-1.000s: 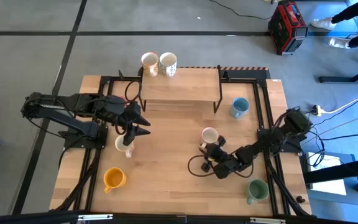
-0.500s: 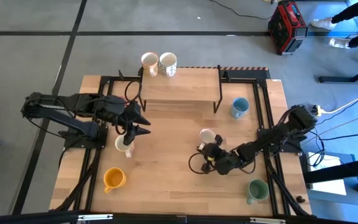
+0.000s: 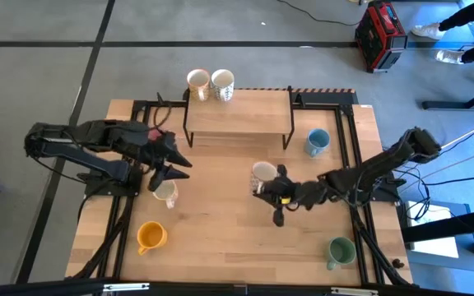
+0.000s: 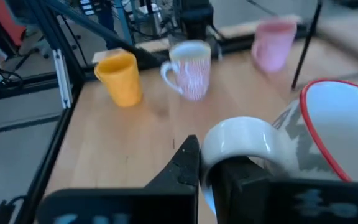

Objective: Place coffee mugs
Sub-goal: Put the gray pattern mug on the shelf

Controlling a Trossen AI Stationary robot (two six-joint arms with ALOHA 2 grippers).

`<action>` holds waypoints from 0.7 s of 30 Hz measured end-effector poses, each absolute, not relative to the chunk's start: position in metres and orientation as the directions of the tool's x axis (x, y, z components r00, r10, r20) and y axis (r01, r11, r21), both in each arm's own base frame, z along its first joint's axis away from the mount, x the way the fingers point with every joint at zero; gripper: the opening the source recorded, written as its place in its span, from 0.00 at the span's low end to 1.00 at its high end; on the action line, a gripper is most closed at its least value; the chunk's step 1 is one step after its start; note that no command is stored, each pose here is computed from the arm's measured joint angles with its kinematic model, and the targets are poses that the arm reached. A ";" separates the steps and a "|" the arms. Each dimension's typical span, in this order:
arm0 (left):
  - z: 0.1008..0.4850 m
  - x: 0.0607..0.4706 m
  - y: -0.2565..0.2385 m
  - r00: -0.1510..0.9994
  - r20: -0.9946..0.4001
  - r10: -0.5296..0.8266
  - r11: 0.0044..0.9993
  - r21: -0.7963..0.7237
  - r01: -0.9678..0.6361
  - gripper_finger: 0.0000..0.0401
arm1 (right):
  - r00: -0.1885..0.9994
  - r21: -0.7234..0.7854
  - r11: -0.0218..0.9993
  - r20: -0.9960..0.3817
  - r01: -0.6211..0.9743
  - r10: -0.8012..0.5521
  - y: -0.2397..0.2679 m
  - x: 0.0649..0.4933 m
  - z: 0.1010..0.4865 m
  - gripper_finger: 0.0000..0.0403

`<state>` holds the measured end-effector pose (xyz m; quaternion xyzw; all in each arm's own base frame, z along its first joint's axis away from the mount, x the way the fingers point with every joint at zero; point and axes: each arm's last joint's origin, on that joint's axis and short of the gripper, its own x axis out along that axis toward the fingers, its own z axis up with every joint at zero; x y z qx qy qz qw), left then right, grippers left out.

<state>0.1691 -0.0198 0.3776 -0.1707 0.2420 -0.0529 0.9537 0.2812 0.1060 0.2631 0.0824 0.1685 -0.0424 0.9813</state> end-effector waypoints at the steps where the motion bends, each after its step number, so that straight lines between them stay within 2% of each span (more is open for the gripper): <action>1: 0.380 0.165 -0.019 0.883 -0.432 -0.184 0.936 -0.352 0.023 0.46 | 0.939 0.124 0.987 -0.341 0.102 -0.054 0.102 0.286 0.273 0.01; 6: 0.390 0.144 -0.017 0.914 -0.366 -0.175 0.947 -0.318 0.055 0.46 | 0.929 0.043 0.995 -0.365 0.087 -0.066 0.074 0.301 0.319 0.01; 11: 0.396 0.128 -0.013 0.945 -0.312 -0.104 0.966 -0.259 0.021 0.46 | 0.930 -0.027 0.997 -0.360 0.075 -0.080 0.038 0.308 0.343 0.01; 21: 0.400 0.118 -0.006 0.957 -0.275 0.096 0.976 -0.162 -0.144 0.46 | 0.938 -0.124 0.991 -0.336 0.048 -0.088 -0.058 0.315 0.342 0.01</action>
